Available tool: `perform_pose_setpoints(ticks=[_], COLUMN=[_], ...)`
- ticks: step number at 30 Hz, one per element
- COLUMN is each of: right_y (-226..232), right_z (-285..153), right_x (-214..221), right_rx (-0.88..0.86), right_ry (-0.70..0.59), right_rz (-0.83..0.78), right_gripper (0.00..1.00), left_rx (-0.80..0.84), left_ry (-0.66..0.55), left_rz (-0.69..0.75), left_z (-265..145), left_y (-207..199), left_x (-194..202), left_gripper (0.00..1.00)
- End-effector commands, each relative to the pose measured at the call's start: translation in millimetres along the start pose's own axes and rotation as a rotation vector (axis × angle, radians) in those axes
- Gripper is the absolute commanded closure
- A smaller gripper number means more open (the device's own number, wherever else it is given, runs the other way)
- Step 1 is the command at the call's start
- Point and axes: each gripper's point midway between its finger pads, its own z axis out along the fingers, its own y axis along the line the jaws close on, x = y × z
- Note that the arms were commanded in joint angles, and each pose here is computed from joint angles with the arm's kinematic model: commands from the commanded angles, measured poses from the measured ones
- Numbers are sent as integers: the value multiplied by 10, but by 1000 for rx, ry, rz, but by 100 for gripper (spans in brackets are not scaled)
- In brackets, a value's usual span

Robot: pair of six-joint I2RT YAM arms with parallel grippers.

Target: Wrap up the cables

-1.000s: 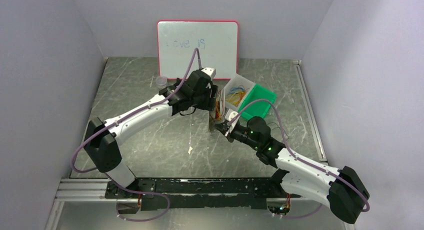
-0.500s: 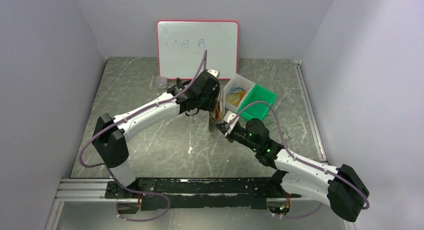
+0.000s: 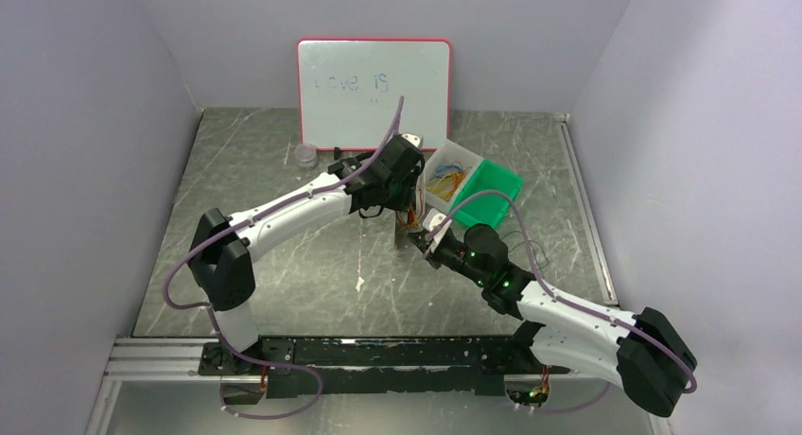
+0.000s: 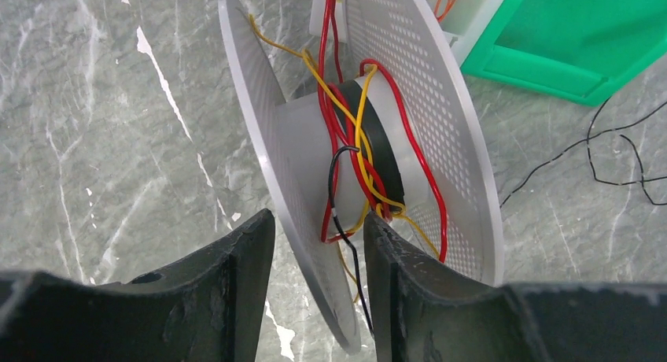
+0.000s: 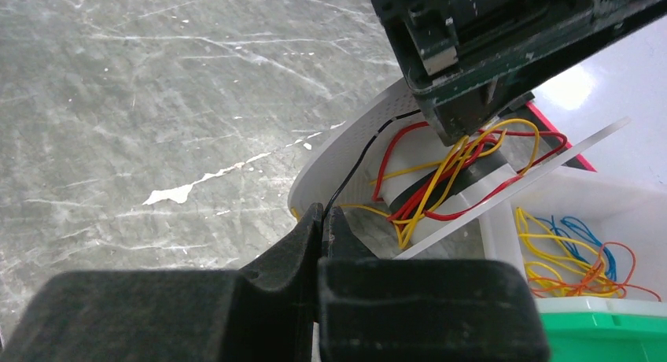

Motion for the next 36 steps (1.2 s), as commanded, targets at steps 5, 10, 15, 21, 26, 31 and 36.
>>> perform_pose_setpoints(ticks=[5, 10, 15, 21, 26, 31, 36], right_y=[-6, 3, 4, 5, 11, 18, 40], right_z=[36, 50, 63, 75, 78, 74, 83], right_x=[0, 36, 67, 96, 110, 97, 100], right_rx=[11, 10, 10, 13, 12, 11, 2], right_ry=[-12, -2, 7, 16, 20, 12, 5], right_rz=[-10, -6, -4, -1, 1, -1, 3], right_gripper=[100, 100, 100, 100, 100, 100, 100], left_rx=[-32, -46, -41, -29, -27, -30, -23], left_ry=[-1, 0, -15, -20, -16, -11, -13], left_rz=[17, 19, 13, 10, 11, 13, 13], left_z=[12, -3, -54, -75, -64, -50, -50], left_y=[-21, 4, 11, 4, -11, -9, -25], left_x=[-35, -30, -51, -48, -35, -26, -38], left_gripper=[53, 57, 53, 50, 56, 61, 66])
